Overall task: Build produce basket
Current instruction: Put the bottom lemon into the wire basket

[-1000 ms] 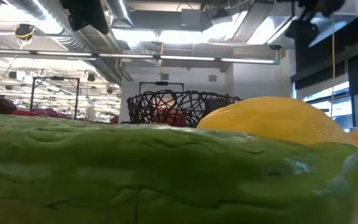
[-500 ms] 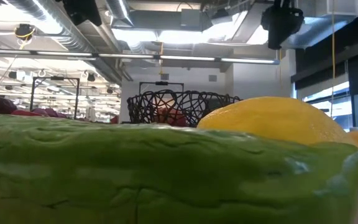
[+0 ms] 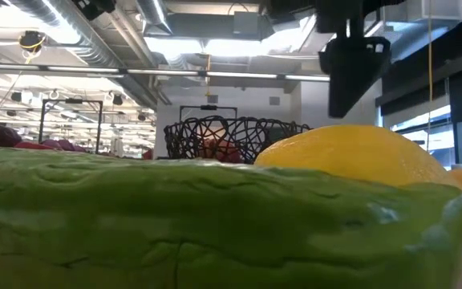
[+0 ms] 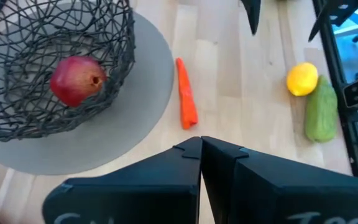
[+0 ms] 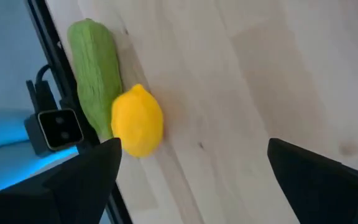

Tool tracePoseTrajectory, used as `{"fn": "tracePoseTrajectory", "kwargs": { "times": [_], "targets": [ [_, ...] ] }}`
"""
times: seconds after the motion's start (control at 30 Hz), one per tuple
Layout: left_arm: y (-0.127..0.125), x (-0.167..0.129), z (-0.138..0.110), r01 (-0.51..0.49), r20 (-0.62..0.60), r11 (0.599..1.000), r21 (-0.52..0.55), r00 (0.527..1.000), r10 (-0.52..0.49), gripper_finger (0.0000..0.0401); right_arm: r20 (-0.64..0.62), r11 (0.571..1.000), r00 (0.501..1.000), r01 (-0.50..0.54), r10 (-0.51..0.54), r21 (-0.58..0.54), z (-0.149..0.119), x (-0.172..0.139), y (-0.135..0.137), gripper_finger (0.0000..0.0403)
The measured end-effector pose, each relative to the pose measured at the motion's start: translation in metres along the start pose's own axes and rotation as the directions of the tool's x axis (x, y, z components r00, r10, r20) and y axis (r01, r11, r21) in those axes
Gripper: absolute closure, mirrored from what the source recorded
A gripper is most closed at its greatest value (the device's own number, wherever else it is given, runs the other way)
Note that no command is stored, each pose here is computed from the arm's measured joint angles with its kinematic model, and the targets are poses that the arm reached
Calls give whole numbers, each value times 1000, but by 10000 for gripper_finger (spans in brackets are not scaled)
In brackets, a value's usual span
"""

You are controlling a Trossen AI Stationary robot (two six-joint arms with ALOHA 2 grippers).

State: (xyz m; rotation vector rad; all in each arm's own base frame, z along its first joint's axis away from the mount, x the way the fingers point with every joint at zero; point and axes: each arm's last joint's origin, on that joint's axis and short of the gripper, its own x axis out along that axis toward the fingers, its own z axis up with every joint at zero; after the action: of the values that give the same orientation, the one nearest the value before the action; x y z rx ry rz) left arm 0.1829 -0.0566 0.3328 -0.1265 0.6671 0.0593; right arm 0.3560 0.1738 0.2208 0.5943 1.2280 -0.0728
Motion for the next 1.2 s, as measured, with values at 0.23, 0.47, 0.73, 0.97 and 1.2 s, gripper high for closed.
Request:
{"fn": "tracePoseTrajectory", "kwargs": {
  "times": [0.23, 0.47, 0.73, 0.97, 1.2],
  "targets": [
    [-3, -1, -1, 11, 2, 1000, -15, 1000, -11, 401, 5, 1000, 1000, 6, -6, -26, 1, 29, 26, 3],
    [-3, -1, -1, 1, 10, 1000, 6, 1000, -1, 401, -23, 999, 999, 28, -29, -28, -4, 54, 39, 3],
    [-7, -2, 2, 25, 43, 999, 43, 999, -27, 401, -67, 995, 993, 100, -102, -24, -11, 80, 32, 3],
    [-17, -5, 0, 76, 51, 994, 85, 995, -80, 401, -75, 989, 987, 142, -145, -51, -13, 92, 27, 3],
    [-20, -6, -1, 91, 48, 991, 96, 994, -96, 401, -72, 985, 983, 163, -167, -57, -14, 98, 25, 3]
  ]
}}
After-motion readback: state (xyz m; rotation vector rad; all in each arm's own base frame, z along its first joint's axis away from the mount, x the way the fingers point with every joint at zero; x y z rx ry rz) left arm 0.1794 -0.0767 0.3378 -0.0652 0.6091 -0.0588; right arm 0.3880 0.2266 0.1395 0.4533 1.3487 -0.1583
